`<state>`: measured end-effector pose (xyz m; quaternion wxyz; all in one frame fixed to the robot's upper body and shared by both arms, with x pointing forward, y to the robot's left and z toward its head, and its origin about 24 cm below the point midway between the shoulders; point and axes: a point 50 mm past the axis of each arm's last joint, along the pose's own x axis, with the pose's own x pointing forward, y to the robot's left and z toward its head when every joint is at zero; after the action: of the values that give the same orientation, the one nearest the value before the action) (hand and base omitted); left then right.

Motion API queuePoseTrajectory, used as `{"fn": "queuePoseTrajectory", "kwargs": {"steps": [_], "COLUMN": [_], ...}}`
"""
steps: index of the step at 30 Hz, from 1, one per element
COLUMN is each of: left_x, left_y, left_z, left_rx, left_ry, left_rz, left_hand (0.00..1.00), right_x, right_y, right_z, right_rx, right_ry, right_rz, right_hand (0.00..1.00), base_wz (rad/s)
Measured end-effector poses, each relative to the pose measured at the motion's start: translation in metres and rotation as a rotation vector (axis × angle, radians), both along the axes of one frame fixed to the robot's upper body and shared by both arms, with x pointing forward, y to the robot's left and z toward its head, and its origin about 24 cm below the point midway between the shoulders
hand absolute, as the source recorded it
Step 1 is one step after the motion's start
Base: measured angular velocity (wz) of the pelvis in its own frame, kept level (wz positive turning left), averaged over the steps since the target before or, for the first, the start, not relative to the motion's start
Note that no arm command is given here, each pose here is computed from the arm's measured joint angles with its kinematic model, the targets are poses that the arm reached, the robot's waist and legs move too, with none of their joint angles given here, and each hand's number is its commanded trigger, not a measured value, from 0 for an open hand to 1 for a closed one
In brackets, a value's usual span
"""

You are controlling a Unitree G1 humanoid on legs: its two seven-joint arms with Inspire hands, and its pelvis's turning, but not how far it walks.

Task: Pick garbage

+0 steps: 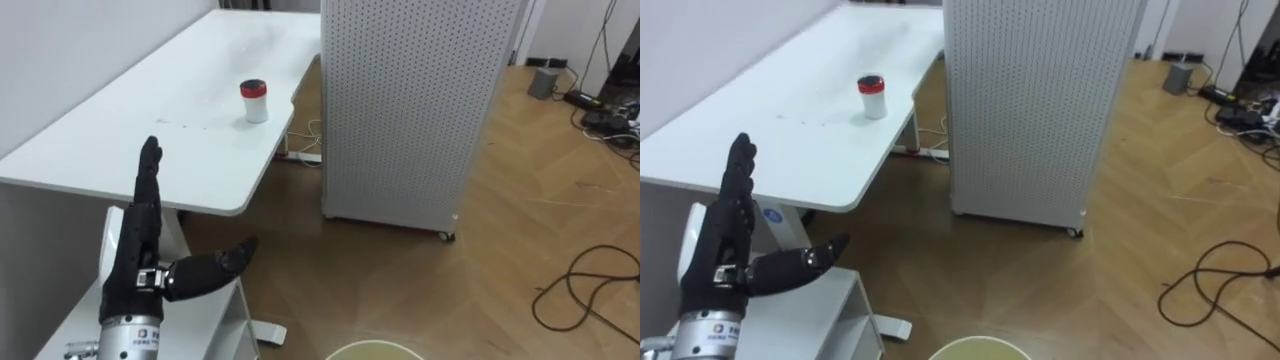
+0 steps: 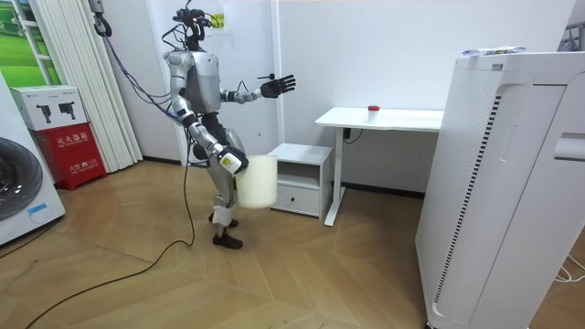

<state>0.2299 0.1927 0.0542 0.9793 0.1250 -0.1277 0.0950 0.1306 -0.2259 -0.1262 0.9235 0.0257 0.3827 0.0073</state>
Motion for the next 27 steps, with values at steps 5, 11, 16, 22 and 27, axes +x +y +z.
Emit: {"fn": "queuePoseTrajectory", "kwargs": {"steps": [5,11,16,22,27], "left_x": [0.0,-0.011,-0.012,-0.011,-0.006], "left_y": [-0.003,-0.002,-0.001,-0.001,0.0], "left_z": [0.0,-0.011,-0.011,-0.009,-0.004], "left_rx": [-0.008,-0.003,-0.013,-0.007,-0.01], "left_ry": [-0.011,0.034,0.041,0.029,-0.003], "left_rz": [-0.013,-0.021,-0.039,-0.049,-0.026], "left_hand": [0.0,0.0,0.0,0.0,0.0], "right_x": [-0.002,-0.01,-0.014,-0.01,-0.001], "right_y": [-0.006,-0.001,-0.002,0.002,0.003], "right_z": [-0.001,-0.007,-0.008,-0.005,0.001], "right_rx": [-0.038,-0.034,-0.04,-0.029,-0.037], "right_ry": [0.022,0.077,0.088,0.061,0.02], "right_rz": [-0.029,0.0,-0.005,0.009,0.005], "right_hand": [1.0,1.0,1.0,1.0,1.0], "base_wz": [-0.23,-0.25,0.03,0.15,0.08]}}
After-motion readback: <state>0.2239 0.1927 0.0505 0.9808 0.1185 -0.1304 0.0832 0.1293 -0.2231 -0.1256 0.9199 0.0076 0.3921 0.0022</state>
